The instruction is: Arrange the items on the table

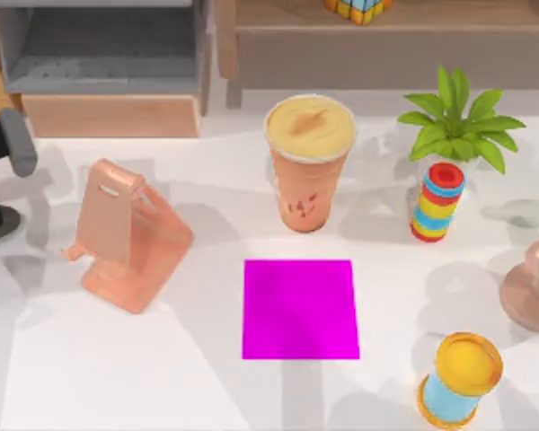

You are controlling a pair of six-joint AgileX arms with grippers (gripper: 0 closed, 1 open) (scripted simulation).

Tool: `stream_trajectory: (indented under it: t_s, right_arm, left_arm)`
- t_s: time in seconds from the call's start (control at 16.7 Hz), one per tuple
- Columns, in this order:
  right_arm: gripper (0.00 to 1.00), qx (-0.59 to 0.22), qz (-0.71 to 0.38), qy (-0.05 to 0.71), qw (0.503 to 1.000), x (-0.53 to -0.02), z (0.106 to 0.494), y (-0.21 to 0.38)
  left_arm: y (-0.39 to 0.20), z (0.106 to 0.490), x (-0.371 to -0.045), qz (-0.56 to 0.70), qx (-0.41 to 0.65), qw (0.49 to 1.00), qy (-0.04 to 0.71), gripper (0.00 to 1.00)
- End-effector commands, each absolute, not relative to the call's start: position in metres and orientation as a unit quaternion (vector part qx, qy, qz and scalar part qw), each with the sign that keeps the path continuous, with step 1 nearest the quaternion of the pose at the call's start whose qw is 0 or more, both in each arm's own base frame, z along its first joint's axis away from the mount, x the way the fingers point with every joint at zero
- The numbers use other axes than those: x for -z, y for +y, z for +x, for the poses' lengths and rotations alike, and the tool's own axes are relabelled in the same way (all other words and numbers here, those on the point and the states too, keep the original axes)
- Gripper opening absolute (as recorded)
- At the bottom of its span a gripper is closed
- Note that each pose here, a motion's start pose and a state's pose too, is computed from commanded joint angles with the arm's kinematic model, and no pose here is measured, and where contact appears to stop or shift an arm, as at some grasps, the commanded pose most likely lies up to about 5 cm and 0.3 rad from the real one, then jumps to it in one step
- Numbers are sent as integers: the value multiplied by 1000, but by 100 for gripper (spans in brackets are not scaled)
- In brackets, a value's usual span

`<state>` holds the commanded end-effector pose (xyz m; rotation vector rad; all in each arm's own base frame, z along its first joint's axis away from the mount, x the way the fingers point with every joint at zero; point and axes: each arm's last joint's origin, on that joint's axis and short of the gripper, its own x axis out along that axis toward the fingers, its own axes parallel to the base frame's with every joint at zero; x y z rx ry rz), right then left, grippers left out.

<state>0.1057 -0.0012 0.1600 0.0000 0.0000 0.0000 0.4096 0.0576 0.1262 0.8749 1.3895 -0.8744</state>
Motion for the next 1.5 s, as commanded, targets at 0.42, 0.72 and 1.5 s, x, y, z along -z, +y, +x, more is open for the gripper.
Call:
stream_trajectory:
  t_s: [0.42, 0.72, 1.5]
  right_arm:
    - [100, 0, 0, 0, 1000, -160, 106, -1]
    - [100, 0, 0, 0, 1000, -160, 106, -1]
    - [100, 0, 0, 0, 1000, -160, 106, -1]
  left_arm:
    - [58, 407, -107, 375, 379, 595, 601, 92]
    - [58, 407, -107, 375, 379, 595, 601, 55]
    - [58, 407, -107, 375, 379, 595, 601, 0]
